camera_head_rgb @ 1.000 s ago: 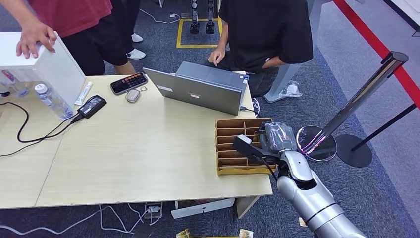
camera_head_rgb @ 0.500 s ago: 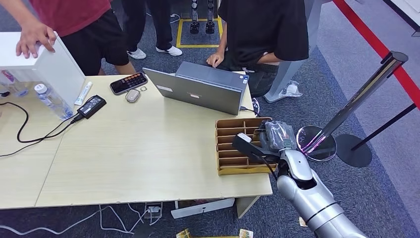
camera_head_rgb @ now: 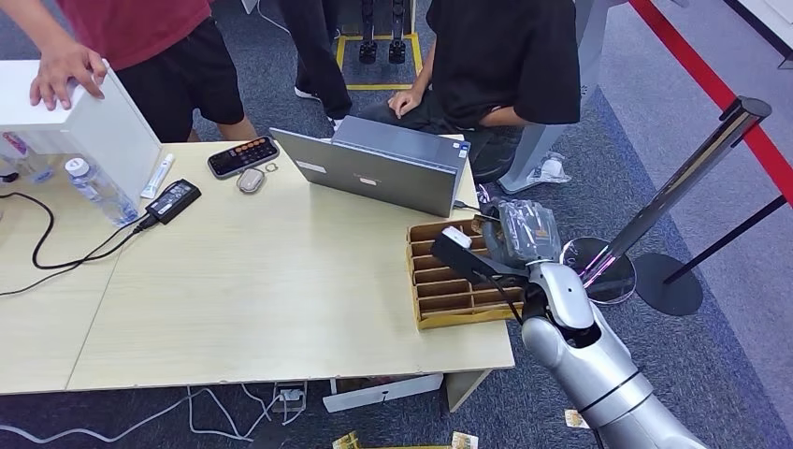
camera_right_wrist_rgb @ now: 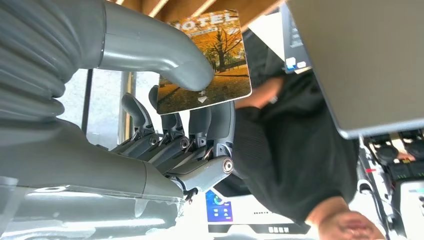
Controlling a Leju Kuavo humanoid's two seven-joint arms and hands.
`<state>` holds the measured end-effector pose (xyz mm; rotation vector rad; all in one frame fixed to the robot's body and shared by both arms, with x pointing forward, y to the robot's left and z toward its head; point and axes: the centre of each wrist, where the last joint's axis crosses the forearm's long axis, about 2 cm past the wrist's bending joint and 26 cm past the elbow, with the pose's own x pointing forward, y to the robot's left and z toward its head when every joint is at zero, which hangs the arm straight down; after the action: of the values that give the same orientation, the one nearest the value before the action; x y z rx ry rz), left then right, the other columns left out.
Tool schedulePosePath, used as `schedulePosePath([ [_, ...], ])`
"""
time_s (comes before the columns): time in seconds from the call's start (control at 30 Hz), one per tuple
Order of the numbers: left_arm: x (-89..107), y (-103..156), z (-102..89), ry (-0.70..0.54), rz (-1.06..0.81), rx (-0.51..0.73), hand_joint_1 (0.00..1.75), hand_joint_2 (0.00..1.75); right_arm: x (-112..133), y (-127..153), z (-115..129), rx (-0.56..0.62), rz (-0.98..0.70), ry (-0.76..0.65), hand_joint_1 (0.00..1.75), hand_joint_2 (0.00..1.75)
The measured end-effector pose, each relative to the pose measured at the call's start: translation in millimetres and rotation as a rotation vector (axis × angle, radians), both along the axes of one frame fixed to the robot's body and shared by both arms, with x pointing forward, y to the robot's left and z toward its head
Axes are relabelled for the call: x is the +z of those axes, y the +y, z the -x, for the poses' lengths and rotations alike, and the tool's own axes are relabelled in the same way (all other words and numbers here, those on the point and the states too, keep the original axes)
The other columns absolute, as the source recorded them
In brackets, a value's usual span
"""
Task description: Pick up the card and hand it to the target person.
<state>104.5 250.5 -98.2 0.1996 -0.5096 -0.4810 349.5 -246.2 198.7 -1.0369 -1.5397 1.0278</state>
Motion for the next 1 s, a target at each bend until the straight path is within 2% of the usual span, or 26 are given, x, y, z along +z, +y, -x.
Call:
schedulePosePath([
  [0.3,-0.1,0,0.4,0.000,-0.001,0.001,0.00,0.00,24,-6,-3,-0.012,-0.042,-0.064,1.46,1.75],
  [0.53,-0.1,0,0.3,0.000,-0.002,-0.001,0.00,0.00,47,-25,-14,-0.057,-0.058,-0.112,1.48,1.75],
  [0.67,-0.1,0,0.2,0.000,-0.003,-0.002,0.00,0.00,53,-30,-17,-0.069,-0.059,-0.122,1.47,1.75],
  [0.8,0.1,1,-0.4,0.000,-0.006,-0.009,0.00,0.00,75,-49,-26,-0.115,-0.043,-0.182,1.47,1.75],
  [1.0,0.3,0,-1.5,0.000,-0.009,-0.016,0.00,0.00,84,-61,-31,-0.148,-0.014,-0.224,1.47,1.75],
])
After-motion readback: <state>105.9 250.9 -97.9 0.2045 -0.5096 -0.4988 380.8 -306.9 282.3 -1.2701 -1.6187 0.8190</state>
